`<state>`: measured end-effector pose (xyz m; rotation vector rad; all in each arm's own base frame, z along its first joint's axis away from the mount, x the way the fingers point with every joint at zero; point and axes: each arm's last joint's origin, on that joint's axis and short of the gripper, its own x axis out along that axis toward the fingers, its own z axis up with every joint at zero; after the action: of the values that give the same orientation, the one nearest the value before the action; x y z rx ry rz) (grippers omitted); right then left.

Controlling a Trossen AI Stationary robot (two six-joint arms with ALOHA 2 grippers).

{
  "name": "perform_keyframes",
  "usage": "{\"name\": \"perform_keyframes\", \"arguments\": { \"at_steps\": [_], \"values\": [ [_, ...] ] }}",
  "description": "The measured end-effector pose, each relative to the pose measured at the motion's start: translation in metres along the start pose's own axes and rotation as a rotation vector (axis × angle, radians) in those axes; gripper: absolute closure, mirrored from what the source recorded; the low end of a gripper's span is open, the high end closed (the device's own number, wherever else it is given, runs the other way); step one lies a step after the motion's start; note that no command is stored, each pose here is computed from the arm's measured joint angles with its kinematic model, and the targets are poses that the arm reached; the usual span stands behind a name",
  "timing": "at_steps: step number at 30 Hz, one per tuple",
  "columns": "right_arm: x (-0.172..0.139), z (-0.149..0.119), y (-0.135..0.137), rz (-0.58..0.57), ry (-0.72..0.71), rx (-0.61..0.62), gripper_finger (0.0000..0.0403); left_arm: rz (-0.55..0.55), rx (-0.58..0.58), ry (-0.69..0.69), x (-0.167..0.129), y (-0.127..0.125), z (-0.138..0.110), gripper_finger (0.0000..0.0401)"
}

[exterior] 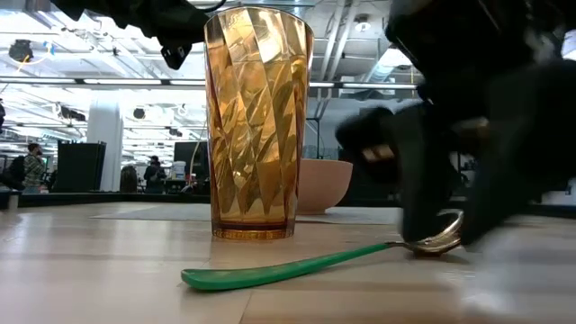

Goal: Pick & Place Utensil
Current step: Put the green spoon into the light orange bowl

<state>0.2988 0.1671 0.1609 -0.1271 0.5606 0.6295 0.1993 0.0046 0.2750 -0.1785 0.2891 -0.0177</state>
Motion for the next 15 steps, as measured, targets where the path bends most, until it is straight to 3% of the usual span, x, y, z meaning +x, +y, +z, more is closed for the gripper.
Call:
{"name": "perform_keyframes", "arguments": {
  "at_steps": [7, 15],
  "values": [
    [-0.018, 0.015, 0.005, -0.110, -0.035, -0.073, 0.0301, 0.000, 0.002, 0.000, 0.000, 0.000, 0.000, 0.0344],
    [-0.003, 0.000, -0.007, -0.148, 0.023, -0.012, 0.0301, 0.000, 0.002, 0.000, 0.000, 0.000, 0.000, 0.0344]
  ]
}}
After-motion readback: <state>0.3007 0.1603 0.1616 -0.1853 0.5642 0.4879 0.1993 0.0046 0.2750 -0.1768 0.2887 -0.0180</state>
